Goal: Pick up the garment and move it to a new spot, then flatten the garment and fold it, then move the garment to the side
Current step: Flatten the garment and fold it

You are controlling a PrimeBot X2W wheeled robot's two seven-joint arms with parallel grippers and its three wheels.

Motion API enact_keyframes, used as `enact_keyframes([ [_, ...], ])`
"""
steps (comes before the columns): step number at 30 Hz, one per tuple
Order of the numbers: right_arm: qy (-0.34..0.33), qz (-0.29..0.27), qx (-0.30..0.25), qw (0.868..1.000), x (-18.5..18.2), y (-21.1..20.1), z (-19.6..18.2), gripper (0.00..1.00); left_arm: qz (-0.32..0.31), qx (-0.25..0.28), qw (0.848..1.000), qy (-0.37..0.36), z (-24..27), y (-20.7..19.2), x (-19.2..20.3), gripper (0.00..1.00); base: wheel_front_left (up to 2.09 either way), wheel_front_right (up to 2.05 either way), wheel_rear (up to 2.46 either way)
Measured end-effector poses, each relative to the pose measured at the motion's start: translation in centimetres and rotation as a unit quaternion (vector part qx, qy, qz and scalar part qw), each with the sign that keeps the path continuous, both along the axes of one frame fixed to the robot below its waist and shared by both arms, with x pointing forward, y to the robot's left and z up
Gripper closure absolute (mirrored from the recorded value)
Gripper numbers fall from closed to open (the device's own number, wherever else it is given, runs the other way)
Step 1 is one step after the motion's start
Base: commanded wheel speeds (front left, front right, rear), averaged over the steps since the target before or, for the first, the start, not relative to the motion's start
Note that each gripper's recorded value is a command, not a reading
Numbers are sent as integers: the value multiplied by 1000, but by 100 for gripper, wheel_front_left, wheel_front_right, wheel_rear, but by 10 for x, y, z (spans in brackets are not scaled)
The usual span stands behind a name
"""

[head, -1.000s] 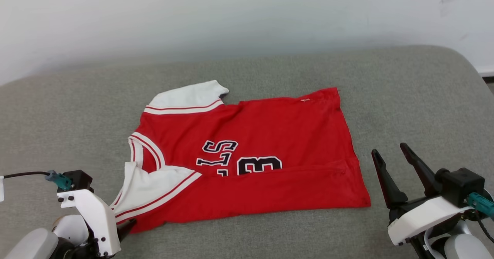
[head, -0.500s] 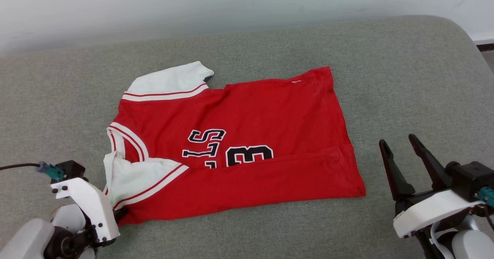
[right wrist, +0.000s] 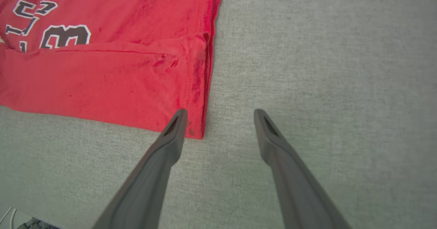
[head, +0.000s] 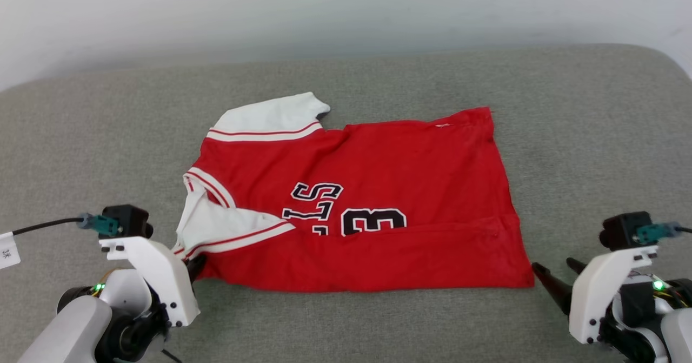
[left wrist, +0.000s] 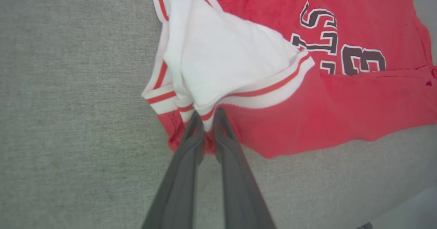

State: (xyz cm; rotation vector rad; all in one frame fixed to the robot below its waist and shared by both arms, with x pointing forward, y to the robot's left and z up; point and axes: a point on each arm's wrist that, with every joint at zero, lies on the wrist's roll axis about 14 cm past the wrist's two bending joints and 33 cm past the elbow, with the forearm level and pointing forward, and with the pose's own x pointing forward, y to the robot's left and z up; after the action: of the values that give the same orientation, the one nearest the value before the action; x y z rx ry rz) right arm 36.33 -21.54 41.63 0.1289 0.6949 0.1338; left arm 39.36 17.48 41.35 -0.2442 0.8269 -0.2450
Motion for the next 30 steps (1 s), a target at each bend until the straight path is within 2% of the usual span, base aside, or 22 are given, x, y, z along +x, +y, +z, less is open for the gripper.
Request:
enact_keyframes([
  [3, 55, 26, 3, 998, 1, 13, -13, 0, -5, 0, 1000, -21, 9, -5, 5, 100, 0, 0, 0],
  [11, 127, 62, 14, 990, 14, 43, -45, 0, -5, -3, 999, -39, 13, -9, 9, 100, 0, 0, 0],
  [12, 137, 66, 16, 988, 14, 46, -48, 9, -4, -5, 999, -38, 12, -10, 8, 100, 0, 0, 0],
  [13, 143, 68, 18, 987, 15, 48, -50, 63, -3, -7, 999, -36, 11, -11, 6, 100, 0, 0, 0],
  [14, 146, 70, 19, 987, 15, 49, -52, 100, -2, -7, 999, -35, 10, -10, 5, 100, 0, 0, 0],
  [20, 144, 79, 27, 986, 16, 56, -49, 100, 1, -11, 999, -36, 11, -10, 1, 100, 0, 0, 0],
  [30, 83, 103, 18, 991, 18, 62, -16, 100, 17, -26, 998, -48, 21, -7, -18, 100, 0, 0, 0],
])
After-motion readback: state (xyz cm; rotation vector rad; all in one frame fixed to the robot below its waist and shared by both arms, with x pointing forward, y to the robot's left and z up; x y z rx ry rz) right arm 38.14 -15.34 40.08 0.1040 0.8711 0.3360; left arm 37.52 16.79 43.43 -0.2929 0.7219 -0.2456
